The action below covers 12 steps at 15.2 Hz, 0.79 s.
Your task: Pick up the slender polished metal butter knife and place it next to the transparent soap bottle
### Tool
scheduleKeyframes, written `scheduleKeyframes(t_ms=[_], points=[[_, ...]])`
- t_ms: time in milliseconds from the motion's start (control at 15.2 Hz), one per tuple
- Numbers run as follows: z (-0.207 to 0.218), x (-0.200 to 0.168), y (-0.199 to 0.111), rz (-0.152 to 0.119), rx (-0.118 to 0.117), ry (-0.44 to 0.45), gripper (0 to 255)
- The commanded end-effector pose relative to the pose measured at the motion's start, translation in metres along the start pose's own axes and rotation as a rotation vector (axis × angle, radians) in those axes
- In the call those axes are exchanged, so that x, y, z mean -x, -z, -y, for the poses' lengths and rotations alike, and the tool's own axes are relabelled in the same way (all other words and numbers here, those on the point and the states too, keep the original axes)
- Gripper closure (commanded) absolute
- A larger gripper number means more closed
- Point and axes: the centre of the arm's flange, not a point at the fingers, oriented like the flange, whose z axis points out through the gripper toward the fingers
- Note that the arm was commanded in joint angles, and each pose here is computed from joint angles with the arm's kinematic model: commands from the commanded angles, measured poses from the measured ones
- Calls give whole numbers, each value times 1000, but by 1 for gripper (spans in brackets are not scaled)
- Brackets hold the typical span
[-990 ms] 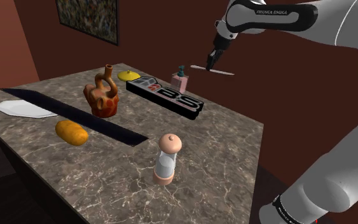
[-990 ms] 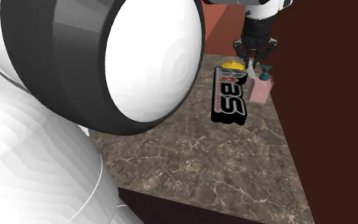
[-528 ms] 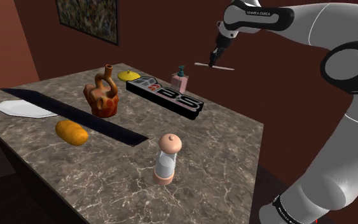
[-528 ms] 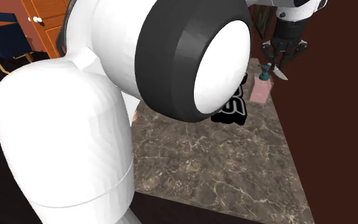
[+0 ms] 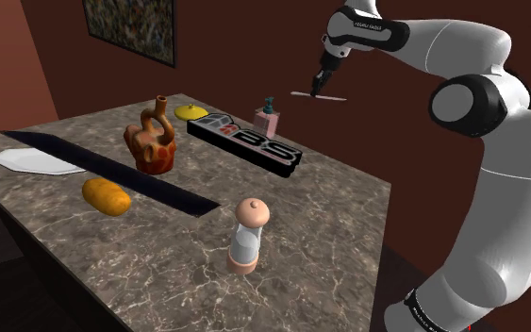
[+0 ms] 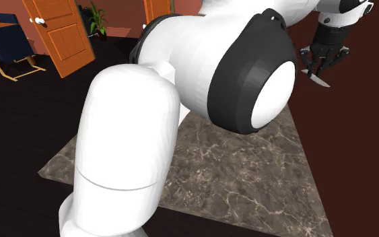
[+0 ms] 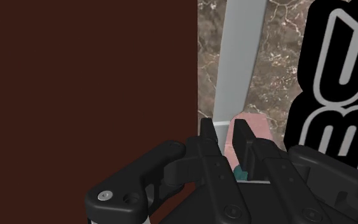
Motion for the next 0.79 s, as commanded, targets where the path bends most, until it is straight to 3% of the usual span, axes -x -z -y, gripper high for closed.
scheduleKeyframes(t_ms=[0,726], points=[[-1,3,-9,-1,0,0,255],[6,15,-65,-1,0,0,255]])
